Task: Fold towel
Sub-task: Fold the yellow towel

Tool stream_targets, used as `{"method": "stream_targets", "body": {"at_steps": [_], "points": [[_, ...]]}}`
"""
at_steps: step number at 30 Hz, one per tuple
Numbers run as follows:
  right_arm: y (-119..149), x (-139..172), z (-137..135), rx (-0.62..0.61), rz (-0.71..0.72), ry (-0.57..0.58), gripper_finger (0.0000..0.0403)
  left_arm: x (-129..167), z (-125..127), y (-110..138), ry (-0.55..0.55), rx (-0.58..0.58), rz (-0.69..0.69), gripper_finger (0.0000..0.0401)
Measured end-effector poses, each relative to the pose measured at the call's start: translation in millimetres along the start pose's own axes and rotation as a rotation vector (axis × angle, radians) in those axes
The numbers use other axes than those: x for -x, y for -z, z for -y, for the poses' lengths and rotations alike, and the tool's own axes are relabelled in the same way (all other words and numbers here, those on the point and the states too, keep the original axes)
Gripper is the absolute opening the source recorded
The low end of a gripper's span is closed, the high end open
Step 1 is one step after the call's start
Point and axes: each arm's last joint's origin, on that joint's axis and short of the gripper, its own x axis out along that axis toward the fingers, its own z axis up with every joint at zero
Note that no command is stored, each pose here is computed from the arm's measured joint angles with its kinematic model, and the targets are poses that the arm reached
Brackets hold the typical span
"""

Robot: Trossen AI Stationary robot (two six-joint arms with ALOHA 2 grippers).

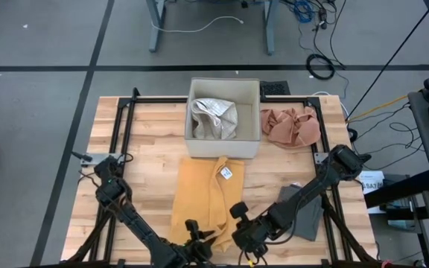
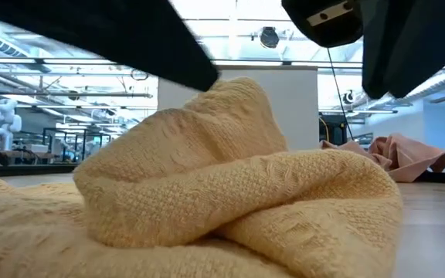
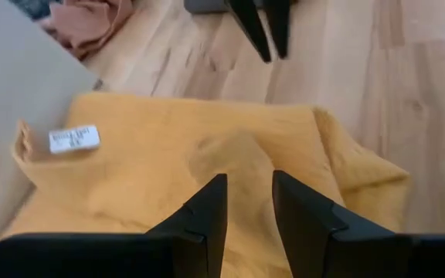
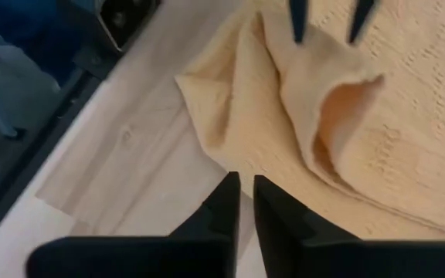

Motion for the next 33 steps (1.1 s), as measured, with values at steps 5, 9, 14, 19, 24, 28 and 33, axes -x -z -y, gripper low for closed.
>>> {"method": "stream_targets", "body": {"at_steps": [5, 9, 14, 19, 24, 28, 33], "points": [[-3, 1, -4, -0.008, 0.040, 0.011, 0.0076, -10, -7, -13, 0.027, -0.068, -0.042, 0.0110], [-3, 1, -5, -0.020, 0.040, 0.018, 0.0128, -23, -14, -23, 0.104, -0.098, -0.114, 0.0110], [-2, 0, -5, -0.052, 0.038, 0.017, 0.0167, -29, -21, -37, 0.116, -0.169, -0.109, 0.0110], [6, -2, -10, -0.078, -0.011, 0.015, 0.0175, -32, -27, -51, 0.147, -0.229, -0.112, 0.0110], [14, 1, -24, -0.076, -0.062, 0.007, 0.0170, -38, -37, -60, 0.242, -0.262, -0.196, 0.0110], [16, 3, -33, -0.076, -0.060, -0.004, 0.0170, -51, -48, -61, 0.364, -0.273, -0.302, 0.0110], [17, 4, -38, -0.086, -0.054, 0.012, 0.0170, -64, -58, -64, 0.471, -0.259, -0.369, 0.0110]]}}
